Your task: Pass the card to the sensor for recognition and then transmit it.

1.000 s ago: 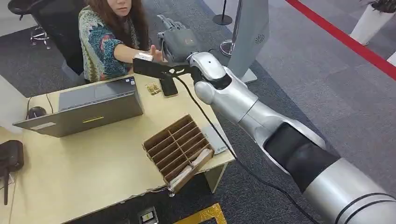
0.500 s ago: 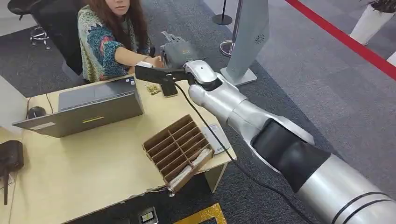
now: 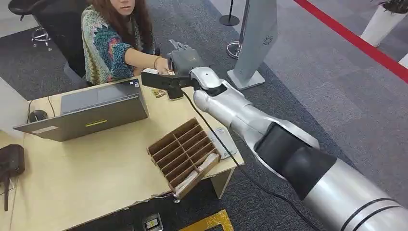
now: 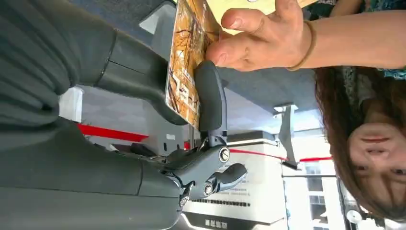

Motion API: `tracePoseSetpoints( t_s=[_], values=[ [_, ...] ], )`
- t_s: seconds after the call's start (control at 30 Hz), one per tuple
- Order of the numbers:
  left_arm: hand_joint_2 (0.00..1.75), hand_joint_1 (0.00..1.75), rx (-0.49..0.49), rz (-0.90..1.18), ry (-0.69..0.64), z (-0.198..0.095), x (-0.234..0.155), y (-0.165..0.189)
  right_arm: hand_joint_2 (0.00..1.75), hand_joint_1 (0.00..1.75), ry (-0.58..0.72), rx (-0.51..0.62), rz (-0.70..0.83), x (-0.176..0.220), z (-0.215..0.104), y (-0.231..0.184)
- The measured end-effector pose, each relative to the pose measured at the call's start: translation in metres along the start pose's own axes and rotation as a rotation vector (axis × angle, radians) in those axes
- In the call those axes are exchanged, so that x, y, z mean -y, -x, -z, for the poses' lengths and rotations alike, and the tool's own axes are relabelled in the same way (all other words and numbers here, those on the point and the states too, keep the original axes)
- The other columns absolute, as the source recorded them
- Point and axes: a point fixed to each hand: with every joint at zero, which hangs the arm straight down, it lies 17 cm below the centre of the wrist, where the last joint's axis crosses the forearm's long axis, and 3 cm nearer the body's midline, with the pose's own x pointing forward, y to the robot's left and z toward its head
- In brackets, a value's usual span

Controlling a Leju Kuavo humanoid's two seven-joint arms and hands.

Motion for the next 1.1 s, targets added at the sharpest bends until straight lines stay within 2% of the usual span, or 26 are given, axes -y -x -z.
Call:
tracePoseSetpoints(
  t_s=[0.37, 0.53, 0.7, 0.87, 0.97, 1.1],
  values=[
    [0.00, 0.00, -0.013, 0.002, -0.002, 0.001, -0.001, 0.005, 1.75, 0.00, 0.102, -0.045, -0.024, 0.017, 0.003, 0.014],
    [0.00, 0.00, -0.027, -0.004, -0.007, 0.000, -0.002, 0.009, 1.75, 0.00, 0.224, -0.106, -0.037, 0.048, 0.004, 0.035],
    [0.00, 0.00, -0.050, -0.025, -0.020, -0.003, -0.001, 0.020, 1.75, 0.00, 0.423, -0.189, -0.037, 0.106, -0.003, 0.069],
    [0.00, 0.00, -0.062, -0.045, -0.027, -0.007, 0.001, 0.030, 1.75, 0.00, 0.616, -0.248, -0.070, 0.161, -0.035, 0.115],
    [0.00, 0.00, -0.058, -0.037, -0.028, -0.009, 0.003, 0.036, 1.75, 0.00, 0.707, -0.253, -0.100, 0.183, -0.067, 0.137],
    [0.00, 0.00, -0.057, -0.034, -0.038, -0.011, 0.001, 0.046, 1.75, 0.00, 0.788, -0.331, -0.121, 0.206, -0.116, 0.186]
  ],
)
